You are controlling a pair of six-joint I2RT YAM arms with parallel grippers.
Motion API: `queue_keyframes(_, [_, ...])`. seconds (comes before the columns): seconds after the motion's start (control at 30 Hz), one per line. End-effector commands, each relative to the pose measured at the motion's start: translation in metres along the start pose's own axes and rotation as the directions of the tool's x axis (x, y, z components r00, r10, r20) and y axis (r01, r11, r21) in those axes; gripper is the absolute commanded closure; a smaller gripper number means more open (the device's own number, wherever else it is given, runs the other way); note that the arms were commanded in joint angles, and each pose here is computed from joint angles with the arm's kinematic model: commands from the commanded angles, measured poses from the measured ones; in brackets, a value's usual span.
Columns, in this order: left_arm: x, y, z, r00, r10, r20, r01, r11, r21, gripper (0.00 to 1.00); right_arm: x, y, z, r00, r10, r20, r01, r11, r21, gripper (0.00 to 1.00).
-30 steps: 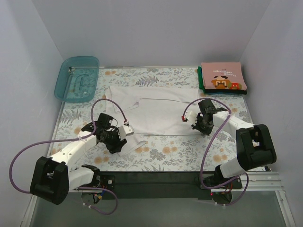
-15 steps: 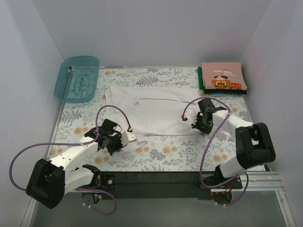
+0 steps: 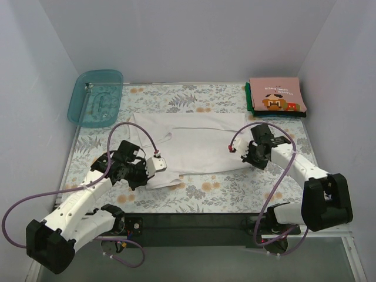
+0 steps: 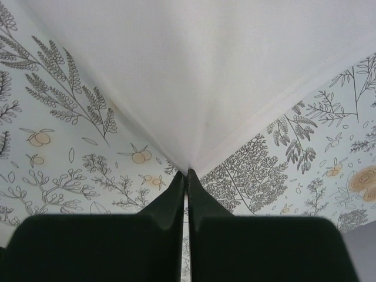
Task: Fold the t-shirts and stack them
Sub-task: Fold the tshirt
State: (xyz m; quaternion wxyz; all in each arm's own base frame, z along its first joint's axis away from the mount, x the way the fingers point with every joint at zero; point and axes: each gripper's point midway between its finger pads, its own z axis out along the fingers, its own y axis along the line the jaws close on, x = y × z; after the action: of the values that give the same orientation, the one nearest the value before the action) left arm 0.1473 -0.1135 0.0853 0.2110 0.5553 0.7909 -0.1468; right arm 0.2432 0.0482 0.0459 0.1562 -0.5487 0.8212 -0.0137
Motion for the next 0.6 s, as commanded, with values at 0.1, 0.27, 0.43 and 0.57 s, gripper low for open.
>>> queue_keyframes(0.1, [-0.009, 0.016, -0.027, 1.0, -0.013, -0.016, 0.011, 0.995, -0.102, 1.0, -0.005, -0.003, -0.029, 0.998, -0.047, 0.037, 0.046, 0.999, 0.019, 0.99])
queue_keyframes(0.27, [-0.039, 0.073, -0.036, 0.996, -0.051, 0.072, 0.065, 0.974, -0.216, 1.0, -0.014, -0.023, -0.023, 0.999, -0.032, 0.024, 0.032, 0.999, -0.003, 0.99])
queue_keyframes(0.43, [-0.073, 0.139, -0.053, 0.987, -0.063, 0.145, 0.102, 0.954, -0.281, 1.0, -0.039, -0.052, -0.024, 0.998, -0.039, 0.051, 0.039, 0.999, 0.009, 0.99])
queue_keyframes(0.57, [-0.082, 0.173, -0.047, 0.988, -0.058, 0.142, 0.1, 0.944, -0.314, 1.0, -0.048, -0.071, -0.02, 0.998, -0.055, 0.043, 0.054, 0.998, 0.019, 0.99])
